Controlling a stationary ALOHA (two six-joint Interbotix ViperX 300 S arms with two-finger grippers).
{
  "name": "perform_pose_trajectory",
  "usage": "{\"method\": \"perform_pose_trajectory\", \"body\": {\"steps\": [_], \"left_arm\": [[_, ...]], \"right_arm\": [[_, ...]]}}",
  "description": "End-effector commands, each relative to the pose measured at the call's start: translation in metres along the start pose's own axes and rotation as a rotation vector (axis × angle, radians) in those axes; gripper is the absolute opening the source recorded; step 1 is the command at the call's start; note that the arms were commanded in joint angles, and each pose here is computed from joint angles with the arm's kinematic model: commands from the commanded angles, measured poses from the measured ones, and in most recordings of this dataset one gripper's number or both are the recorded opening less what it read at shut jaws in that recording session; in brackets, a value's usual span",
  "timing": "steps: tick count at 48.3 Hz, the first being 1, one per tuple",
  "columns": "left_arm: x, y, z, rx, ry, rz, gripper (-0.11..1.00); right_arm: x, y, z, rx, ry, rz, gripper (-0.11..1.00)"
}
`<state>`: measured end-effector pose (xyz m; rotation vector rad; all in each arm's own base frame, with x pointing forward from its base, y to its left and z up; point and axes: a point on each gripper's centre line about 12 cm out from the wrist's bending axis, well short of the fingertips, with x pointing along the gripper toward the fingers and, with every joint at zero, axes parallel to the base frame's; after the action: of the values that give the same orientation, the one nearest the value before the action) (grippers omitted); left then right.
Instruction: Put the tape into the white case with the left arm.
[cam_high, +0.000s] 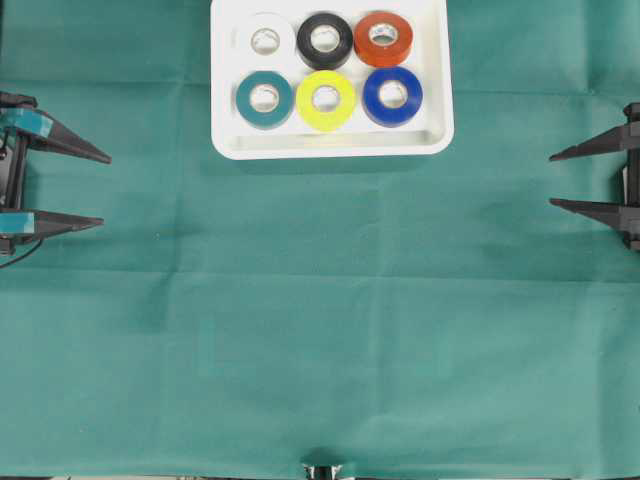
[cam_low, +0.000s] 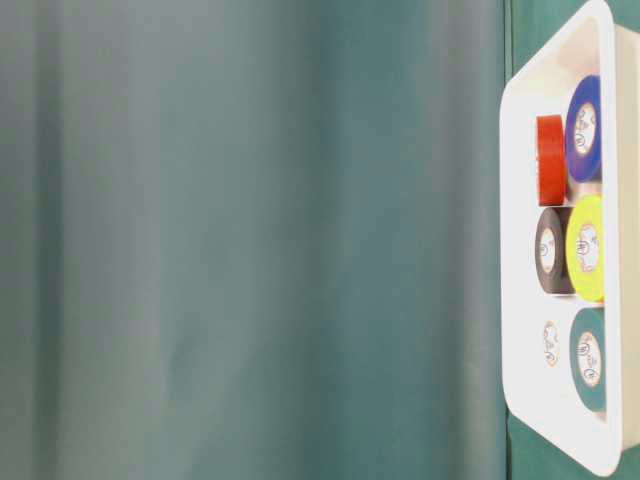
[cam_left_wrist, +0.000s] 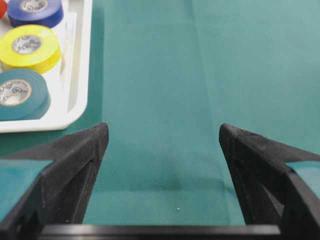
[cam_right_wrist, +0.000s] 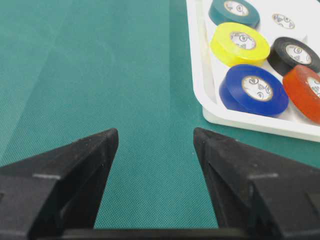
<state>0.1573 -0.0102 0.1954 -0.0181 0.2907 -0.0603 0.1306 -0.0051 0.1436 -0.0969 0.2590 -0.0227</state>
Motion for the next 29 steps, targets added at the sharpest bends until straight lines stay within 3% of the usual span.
{"method": "perform_pose_trajectory", "body": {"steps": [1, 29], "left_arm": [[0.0006, 0.0006, 0.0049, 0.002, -0.011, 0.004, 0.93], [0.0007, 0.0007, 0.0023, 0.002, -0.005, 0.004, 0.93]], "right_arm": [[0.0006, -0.0006, 0.0046, 0.002, -0.012, -0.001, 0.99], [0.0007, -0.0003, 0.0046, 0.001, -0.012, 0.000, 0.99]]}}
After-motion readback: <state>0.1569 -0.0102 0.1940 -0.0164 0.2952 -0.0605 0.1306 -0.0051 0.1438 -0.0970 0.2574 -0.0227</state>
